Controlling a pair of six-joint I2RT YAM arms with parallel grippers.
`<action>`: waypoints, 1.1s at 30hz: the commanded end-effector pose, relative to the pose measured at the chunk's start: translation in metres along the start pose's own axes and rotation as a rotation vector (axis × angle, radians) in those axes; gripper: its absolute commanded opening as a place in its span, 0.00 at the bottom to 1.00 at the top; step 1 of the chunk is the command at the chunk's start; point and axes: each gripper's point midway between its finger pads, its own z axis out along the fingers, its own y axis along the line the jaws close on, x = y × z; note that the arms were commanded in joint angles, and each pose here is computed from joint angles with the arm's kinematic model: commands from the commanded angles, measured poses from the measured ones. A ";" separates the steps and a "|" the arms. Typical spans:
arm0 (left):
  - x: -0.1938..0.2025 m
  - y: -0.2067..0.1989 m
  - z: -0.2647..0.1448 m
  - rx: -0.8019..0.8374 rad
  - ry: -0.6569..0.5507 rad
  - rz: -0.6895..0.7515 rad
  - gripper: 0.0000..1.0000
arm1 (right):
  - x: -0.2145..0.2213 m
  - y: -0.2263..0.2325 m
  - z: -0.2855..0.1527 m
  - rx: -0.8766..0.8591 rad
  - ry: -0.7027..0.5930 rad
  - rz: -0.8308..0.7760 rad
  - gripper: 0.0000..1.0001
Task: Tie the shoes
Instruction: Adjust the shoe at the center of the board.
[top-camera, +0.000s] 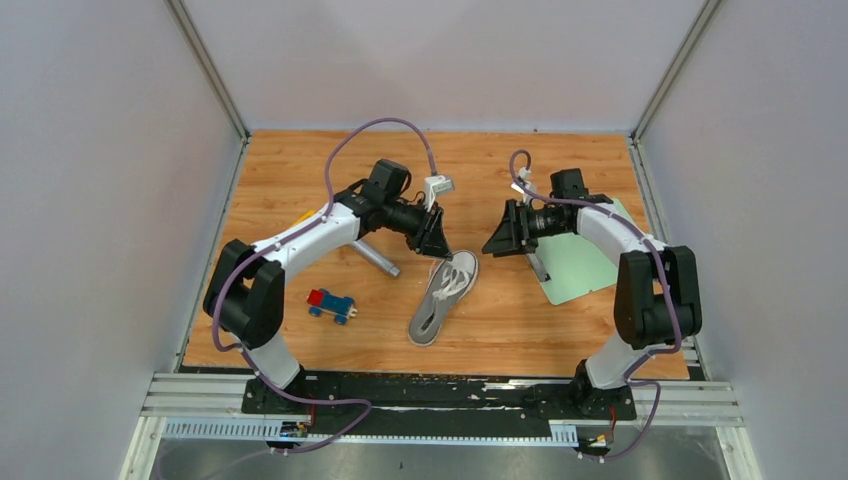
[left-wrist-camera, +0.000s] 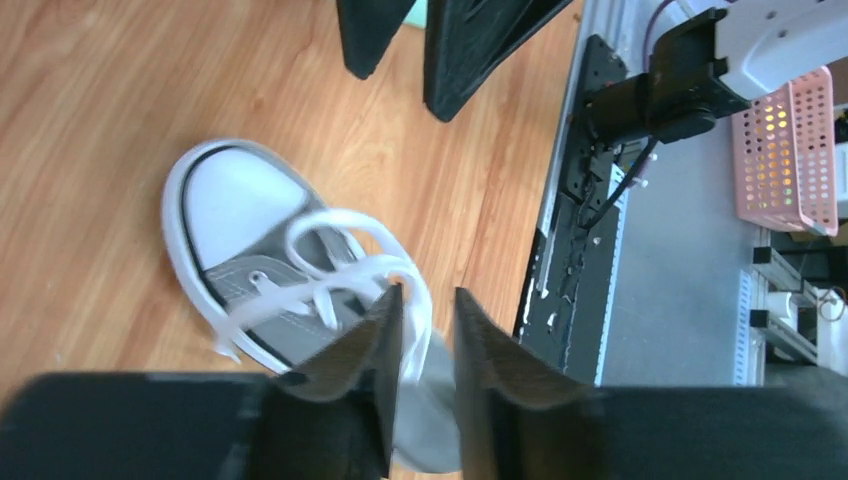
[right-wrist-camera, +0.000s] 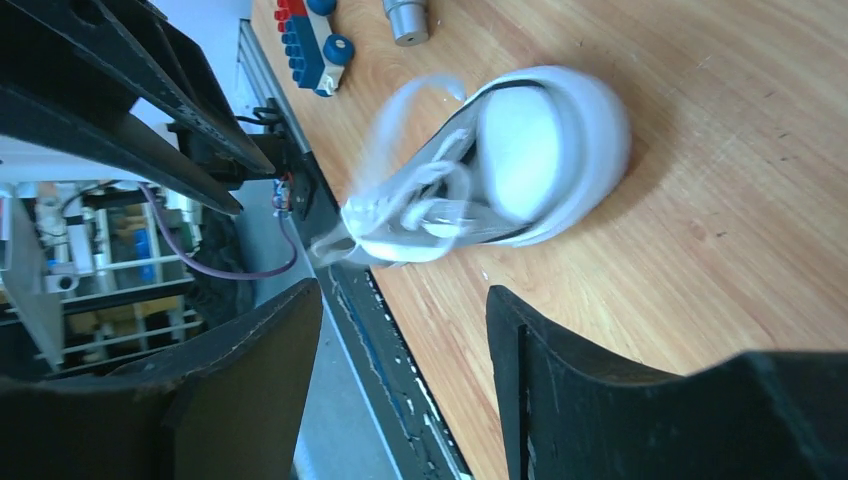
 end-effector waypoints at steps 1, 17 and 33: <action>0.012 0.008 -0.004 -0.078 0.025 0.001 0.37 | 0.000 0.007 0.013 -0.119 0.031 0.084 0.63; 0.040 0.033 0.036 -0.309 0.250 0.158 0.46 | -0.010 -0.023 -0.014 0.091 -0.070 0.042 0.63; 0.085 0.025 0.007 -0.374 0.302 0.021 0.36 | 0.036 -0.018 0.064 -0.049 0.200 0.190 0.70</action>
